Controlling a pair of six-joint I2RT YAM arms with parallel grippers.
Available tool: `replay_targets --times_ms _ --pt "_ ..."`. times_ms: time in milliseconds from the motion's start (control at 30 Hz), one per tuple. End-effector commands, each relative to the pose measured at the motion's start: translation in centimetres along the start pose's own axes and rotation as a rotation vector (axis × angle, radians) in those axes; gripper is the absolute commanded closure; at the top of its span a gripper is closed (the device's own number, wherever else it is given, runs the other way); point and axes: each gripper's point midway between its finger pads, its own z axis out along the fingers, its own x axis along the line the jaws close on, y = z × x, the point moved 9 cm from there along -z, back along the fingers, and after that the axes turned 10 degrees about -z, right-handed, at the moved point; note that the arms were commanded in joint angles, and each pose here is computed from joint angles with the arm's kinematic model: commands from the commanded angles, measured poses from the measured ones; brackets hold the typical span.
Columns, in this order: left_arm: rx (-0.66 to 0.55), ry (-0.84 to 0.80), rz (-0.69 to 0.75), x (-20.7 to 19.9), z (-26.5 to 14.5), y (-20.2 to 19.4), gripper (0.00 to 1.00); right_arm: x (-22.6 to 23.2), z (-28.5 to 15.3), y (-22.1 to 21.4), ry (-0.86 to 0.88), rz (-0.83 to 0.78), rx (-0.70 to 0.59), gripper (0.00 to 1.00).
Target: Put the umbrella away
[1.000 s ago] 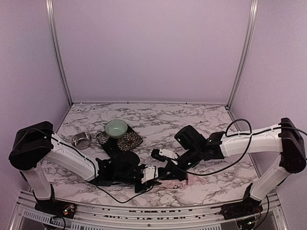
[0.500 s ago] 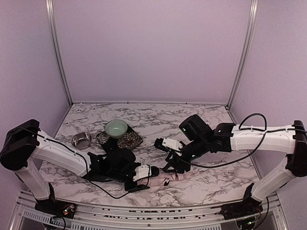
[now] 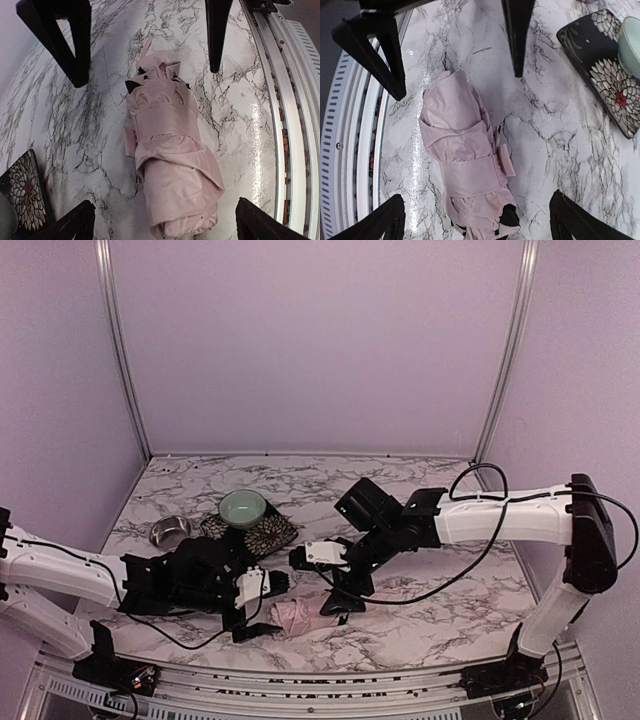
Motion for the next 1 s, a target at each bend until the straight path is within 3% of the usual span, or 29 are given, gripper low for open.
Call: replay_targets --times_ms 0,167,333,467,967 --pt "-0.123 0.101 -0.116 1.3 -2.6 0.7 0.01 -0.2 2.2 0.8 0.123 -0.153 0.040 0.03" --pt "-0.180 0.275 -0.214 2.6 -4.8 -0.4 0.01 0.0 5.2 0.4 0.176 -0.196 0.169 0.04" --pt "-0.220 0.298 -0.220 2.5 -6.0 -1.1 0.01 -0.8 7.1 -0.5 0.147 -0.188 0.270 0.05" --pt "-0.231 0.291 -0.218 2.4 -6.3 -1.2 0.01 -0.9 7.6 0.0 0.127 -0.196 0.271 0.13" --pt "-0.213 0.303 -0.210 2.6 -6.0 -1.2 0.01 0.5 6.9 1.7 0.130 -0.226 0.211 0.76"
